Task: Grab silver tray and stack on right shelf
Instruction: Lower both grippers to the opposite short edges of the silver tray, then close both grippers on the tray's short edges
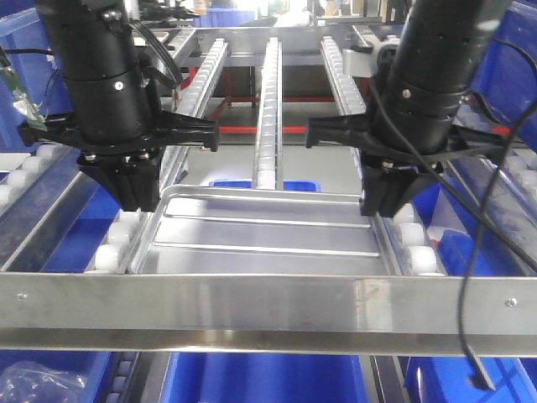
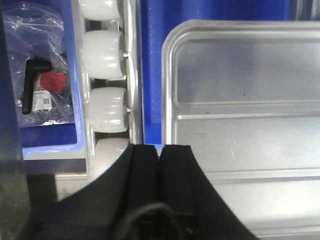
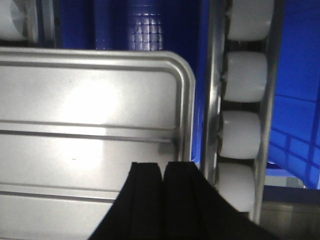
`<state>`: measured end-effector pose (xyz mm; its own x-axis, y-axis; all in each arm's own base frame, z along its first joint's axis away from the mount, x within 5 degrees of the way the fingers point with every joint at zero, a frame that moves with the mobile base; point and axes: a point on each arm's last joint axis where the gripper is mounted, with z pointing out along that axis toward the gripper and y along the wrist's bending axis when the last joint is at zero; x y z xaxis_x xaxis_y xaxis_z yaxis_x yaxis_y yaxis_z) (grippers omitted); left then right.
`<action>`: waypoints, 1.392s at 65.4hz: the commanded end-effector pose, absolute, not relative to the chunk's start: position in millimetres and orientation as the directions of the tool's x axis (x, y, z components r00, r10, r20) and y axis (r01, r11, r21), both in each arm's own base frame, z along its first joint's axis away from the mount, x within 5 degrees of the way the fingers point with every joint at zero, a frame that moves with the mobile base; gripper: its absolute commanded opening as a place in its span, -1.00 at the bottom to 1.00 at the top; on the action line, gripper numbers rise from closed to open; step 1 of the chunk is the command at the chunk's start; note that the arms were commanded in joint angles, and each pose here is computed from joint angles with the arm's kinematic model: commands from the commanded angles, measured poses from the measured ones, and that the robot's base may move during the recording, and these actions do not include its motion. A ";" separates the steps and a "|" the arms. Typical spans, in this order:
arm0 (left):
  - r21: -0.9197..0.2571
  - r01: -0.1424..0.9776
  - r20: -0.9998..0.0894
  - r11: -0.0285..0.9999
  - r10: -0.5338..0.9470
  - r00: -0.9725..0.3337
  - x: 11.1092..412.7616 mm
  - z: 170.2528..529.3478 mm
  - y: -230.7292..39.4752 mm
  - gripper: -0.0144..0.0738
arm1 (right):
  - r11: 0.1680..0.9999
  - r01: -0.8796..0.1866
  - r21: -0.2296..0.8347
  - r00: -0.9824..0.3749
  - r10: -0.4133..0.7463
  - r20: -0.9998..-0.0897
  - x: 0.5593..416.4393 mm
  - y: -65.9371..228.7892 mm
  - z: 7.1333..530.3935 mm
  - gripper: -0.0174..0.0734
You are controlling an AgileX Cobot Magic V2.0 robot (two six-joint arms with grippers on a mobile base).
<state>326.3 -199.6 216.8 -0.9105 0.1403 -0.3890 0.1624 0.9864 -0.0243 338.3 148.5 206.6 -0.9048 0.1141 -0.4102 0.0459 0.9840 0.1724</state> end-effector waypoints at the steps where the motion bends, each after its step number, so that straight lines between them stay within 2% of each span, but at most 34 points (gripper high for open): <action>1: -0.067 0.186 -0.478 0.980 0.133 -0.869 328.7 240.1 -205.3 -0.88 | 0.981 0.000 0.193 -0.865 0.097 -0.492 345.8 148.8 231.5 -0.43; 23: -0.049 0.201 -0.491 0.978 0.151 -0.858 332.1 236.1 -206.1 -0.88 | 0.985 0.024 0.169 -0.889 0.098 -0.447 349.0 145.7 218.4 -0.11; 43: -0.037 0.194 -0.467 0.980 0.155 -0.871 330.2 234.8 -204.5 -0.86 | 0.984 0.025 0.174 -0.887 0.102 -0.450 349.5 146.0 218.6 -0.09; 47: -0.038 0.193 -0.465 0.980 0.153 -0.872 330.0 234.7 -204.5 -0.74 | 0.984 0.025 0.174 -0.887 0.102 -0.449 349.4 145.9 218.6 -0.09; 53: -0.052 0.185 -0.456 0.981 0.142 -0.878 329.1 234.4 -205.1 -0.23 | 0.985 0.026 0.172 -0.889 0.102 -0.447 349.2 145.8 218.5 -0.09; 58: -0.066 0.180 -0.453 0.981 0.131 -0.882 328.7 234.3 -206.0 -0.05 | 0.985 0.027 0.169 -0.892 0.101 -0.442 348.7 145.5 218.2 -0.09; 77: -0.082 0.179 -0.460 0.980 0.122 -0.879 329.2 234.8 -207.3 -0.16 | 0.986 0.031 0.161 -0.899 0.098 -0.428 347.2 144.8 217.0 -0.09; 91: -0.074 0.183 -0.465 0.980 0.129 -0.876 329.7 234.9 -206.9 -0.17 | 0.986 0.030 0.164 -0.896 0.099 -0.433 347.7 145.1 217.3 -0.06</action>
